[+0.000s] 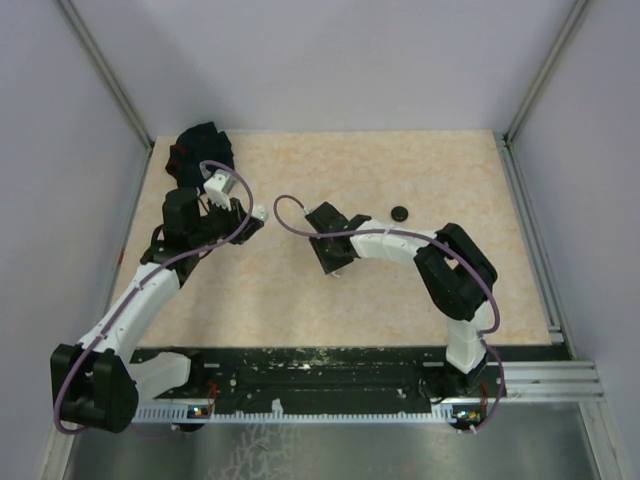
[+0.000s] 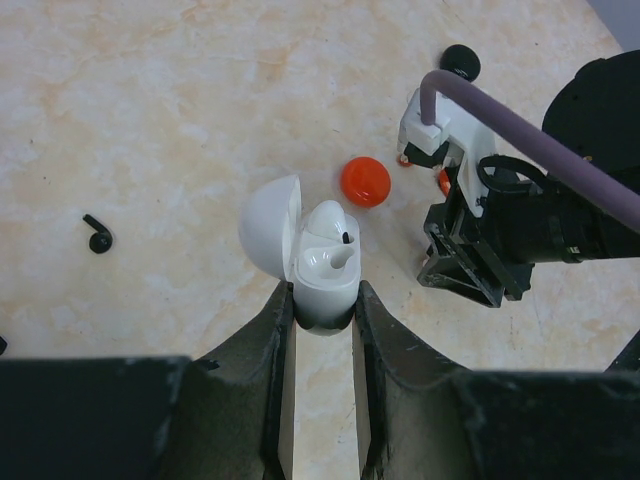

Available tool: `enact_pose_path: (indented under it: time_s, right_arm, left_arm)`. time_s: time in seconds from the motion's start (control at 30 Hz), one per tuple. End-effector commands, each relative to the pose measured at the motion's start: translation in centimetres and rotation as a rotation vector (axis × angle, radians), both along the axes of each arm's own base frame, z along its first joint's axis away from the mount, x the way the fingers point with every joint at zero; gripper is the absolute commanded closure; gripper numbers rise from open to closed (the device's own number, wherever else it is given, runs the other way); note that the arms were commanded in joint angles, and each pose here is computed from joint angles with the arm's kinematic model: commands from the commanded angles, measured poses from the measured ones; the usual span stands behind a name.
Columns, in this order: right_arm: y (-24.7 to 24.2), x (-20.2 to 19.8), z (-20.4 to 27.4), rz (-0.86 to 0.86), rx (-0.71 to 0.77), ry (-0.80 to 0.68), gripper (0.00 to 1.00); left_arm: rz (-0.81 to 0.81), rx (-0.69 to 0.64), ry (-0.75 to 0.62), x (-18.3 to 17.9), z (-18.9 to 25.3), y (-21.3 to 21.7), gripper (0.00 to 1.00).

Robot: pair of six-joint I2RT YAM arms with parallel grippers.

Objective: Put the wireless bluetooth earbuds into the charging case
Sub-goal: Pick up the earbud from the center of the board.

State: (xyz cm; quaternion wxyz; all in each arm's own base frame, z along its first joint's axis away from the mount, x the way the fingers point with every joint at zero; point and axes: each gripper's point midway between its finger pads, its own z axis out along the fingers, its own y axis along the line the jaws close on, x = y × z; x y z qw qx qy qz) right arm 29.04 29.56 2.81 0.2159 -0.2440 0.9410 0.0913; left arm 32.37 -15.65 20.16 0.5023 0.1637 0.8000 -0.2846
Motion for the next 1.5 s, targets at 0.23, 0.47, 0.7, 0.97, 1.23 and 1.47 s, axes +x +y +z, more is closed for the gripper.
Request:
enact_pose_path:
  time_s: [0.23, 0.47, 0.7, 0.97, 1.23, 1.47]
  right_arm:
    - [0.0, 1.0, 2.8, -0.003, -0.033, -0.097, 0.66]
    - [0.8, 0.6, 2.3, -0.008, -0.006, -0.078, 0.73]
    - [0.7, 0.1, 1.5, -0.031, -0.018, -0.049, 0.76]
    - [0.4, -0.5, 0.2, -0.044, -0.056, -0.026, 0.75]
    - [0.1, -0.8, -0.5, -0.052, -0.118, -0.037, 0.75]
    - [-0.2, -0.7, -1.0, -0.057, -0.143, -0.043, 0.75]
  left_arm:
    - [-0.017, -0.02, -0.057, 0.4, 2.3, -0.2, 1.0]
    - [-0.016, -0.019, -0.061, 0.4, 2.3, -0.2, 1.0]
    - [-0.017, -0.019, -0.062, 0.4, 2.4, -0.2, 1.0]
    - [-0.018, -0.021, -0.059, 0.4, 2.3, -0.3, 1.0]
    - [-0.017, -0.021, -0.059, 0.4, 2.3, -0.2, 1.0]
    - [-0.017, -0.02, -0.059, 0.4, 2.3, -0.2, 1.0]
